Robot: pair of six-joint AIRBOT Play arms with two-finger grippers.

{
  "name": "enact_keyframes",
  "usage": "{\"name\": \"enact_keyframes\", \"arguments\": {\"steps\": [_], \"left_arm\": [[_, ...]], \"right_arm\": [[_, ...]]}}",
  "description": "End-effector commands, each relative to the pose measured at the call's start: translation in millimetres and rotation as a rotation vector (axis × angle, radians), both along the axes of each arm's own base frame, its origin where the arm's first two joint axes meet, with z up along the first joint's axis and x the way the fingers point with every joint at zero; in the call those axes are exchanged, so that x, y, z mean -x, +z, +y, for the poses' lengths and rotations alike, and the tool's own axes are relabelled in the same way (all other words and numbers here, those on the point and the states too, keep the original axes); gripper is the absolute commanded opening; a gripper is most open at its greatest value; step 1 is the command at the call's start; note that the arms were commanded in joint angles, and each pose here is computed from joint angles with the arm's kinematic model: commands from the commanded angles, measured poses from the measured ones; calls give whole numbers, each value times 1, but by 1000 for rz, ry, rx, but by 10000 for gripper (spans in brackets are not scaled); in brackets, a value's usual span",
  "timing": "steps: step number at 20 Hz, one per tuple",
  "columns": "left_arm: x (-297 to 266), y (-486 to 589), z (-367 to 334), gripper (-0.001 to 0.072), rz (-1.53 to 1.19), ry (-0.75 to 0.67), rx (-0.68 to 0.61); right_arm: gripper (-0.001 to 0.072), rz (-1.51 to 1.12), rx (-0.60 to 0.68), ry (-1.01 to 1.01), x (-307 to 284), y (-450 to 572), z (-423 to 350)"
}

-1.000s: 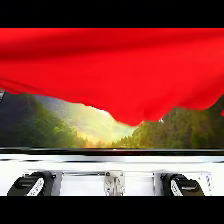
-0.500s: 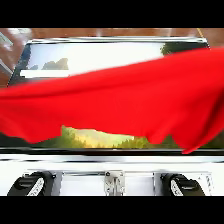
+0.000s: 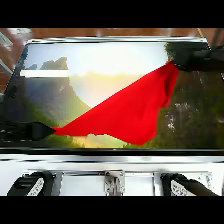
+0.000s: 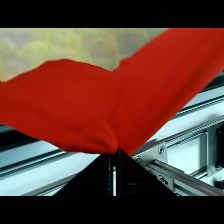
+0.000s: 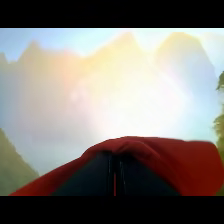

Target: Fold the shirts.

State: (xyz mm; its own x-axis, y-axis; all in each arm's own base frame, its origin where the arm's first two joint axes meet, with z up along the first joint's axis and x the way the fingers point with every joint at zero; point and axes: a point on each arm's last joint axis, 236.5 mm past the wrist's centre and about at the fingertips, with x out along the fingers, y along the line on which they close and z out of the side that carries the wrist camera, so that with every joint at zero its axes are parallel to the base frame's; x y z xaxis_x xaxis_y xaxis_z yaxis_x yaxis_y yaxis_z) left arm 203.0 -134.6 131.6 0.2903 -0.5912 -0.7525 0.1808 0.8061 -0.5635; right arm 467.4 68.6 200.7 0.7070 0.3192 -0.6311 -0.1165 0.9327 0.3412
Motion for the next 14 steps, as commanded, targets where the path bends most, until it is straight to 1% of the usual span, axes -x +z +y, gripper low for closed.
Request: {"name": "enact_keyframes", "arguments": {"steps": [1, 3, 4, 6, 7, 8, 9, 11, 12, 13, 14], "left_arm": [[-19, -41, -7, 39, 44, 114, 90], [-43, -48, -5, 39, -9, 204, 134], [-56, -50, -2, 40, -38, 251, 147], [-76, -55, 3, 39, -71, 333, 187], [-82, -55, 3, 39, -72, 353, 203], [-84, -57, 3, 39, -66, 356, 210], [-85, -59, 2, 39, -62, 351, 209], [-85, -59, 2, 39, -62, 348, 207], [-84, -59, 1, 39, -66, 337, 202], [-83, -60, 1, 39, -69, 325, 197], [-81, -60, 0, 40, -65, 318, 196]], "right_arm": [[57, 215, -229, -75, -56, -113, 26], [60, 401, -348, -30, -47, -165, 54], [128, 463, -379, 15, -39, -180, 65], [540, 506, -388, 123, -23, -183, 77], [580, 526, -372, 182, -10, -177, 77], [580, 550, -335, 238, 5, -168, 69], [580, 593, -272, 270, 24, -165, 53], [580, 755, -77, 225, 72, -173, -9], [579, 838, -31, 188, 96, -179, -31], [579, 901, -47, 169, 121, -188, -38], [580, 937, -91, 146, 141, -202, -35]]}}
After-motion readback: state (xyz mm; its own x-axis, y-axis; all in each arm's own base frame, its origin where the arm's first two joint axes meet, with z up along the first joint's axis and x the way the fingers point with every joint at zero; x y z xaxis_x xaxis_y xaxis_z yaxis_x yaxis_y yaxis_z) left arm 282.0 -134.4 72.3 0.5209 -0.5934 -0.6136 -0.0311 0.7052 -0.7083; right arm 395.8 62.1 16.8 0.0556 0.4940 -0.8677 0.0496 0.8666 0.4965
